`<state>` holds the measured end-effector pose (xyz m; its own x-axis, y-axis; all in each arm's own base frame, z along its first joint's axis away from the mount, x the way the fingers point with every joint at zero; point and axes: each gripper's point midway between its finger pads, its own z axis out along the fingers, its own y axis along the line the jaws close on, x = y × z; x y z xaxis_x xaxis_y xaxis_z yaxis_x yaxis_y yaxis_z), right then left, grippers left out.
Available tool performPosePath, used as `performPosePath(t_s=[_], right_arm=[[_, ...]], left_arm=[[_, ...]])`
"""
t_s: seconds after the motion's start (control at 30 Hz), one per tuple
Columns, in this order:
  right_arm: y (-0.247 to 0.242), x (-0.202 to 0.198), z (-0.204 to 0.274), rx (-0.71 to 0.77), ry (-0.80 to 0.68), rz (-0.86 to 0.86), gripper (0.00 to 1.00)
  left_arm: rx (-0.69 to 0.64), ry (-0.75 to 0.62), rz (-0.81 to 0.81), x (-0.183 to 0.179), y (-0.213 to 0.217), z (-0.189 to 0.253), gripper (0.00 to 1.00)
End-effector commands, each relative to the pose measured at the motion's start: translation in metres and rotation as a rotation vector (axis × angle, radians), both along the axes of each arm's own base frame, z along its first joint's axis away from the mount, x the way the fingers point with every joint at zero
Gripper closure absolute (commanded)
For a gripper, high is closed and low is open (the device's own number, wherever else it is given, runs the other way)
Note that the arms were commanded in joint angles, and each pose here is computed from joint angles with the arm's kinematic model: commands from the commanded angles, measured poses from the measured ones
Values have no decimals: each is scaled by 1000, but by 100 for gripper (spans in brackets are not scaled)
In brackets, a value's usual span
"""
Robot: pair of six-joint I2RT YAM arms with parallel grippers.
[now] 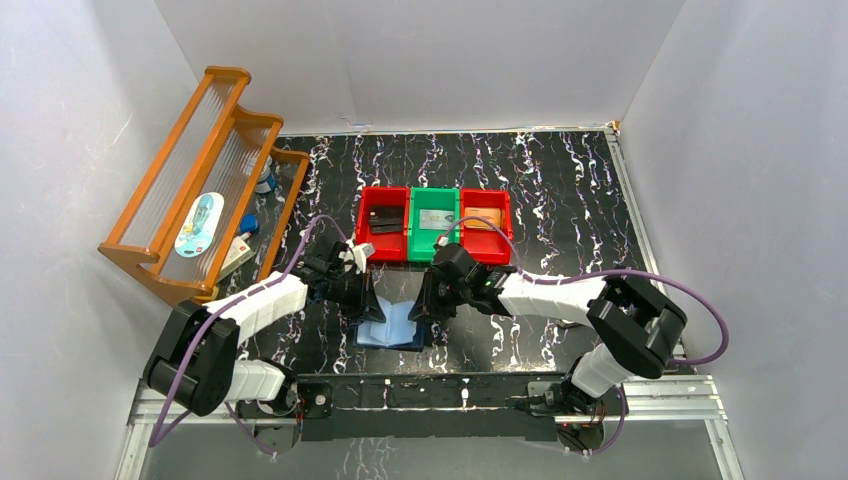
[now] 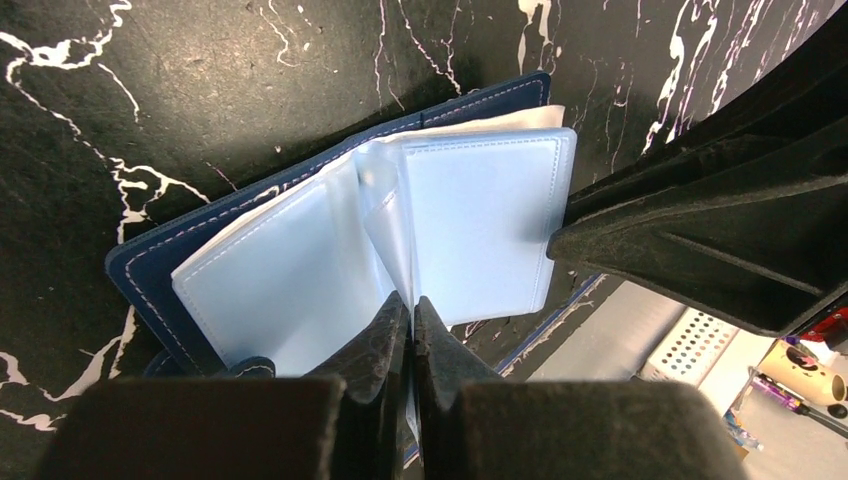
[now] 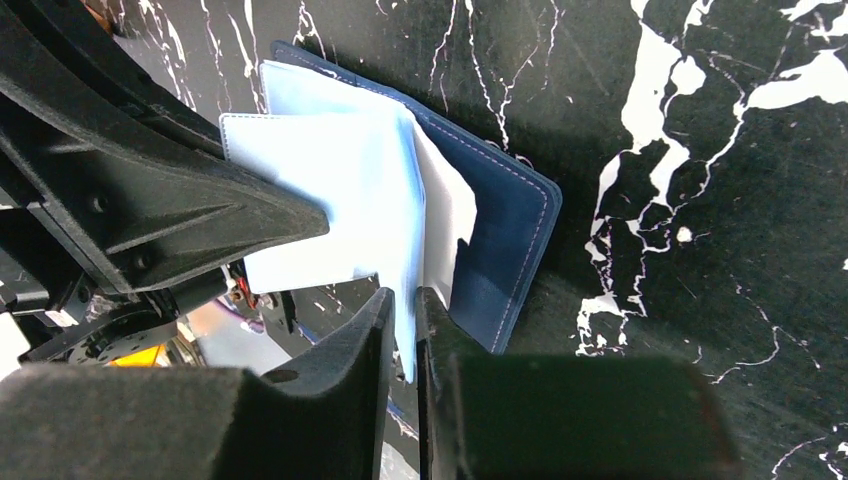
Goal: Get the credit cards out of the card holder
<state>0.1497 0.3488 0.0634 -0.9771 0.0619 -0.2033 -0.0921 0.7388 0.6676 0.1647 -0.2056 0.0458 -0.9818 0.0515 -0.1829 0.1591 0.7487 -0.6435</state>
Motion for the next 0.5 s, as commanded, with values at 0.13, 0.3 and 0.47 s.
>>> performPosePath(t_s=[0.13,0.3,0.47], right_arm=[[27,7,48,179,-88,69,70],[38,2,54,243,-66,101,64],[33,2,34,155,-16,80,62]], left_arm=[[-70,2,-11,-2,-11,14,100],[-75,0,-10,-3,-12,14,100],[-74,2,-9,-3,-12,14,100]])
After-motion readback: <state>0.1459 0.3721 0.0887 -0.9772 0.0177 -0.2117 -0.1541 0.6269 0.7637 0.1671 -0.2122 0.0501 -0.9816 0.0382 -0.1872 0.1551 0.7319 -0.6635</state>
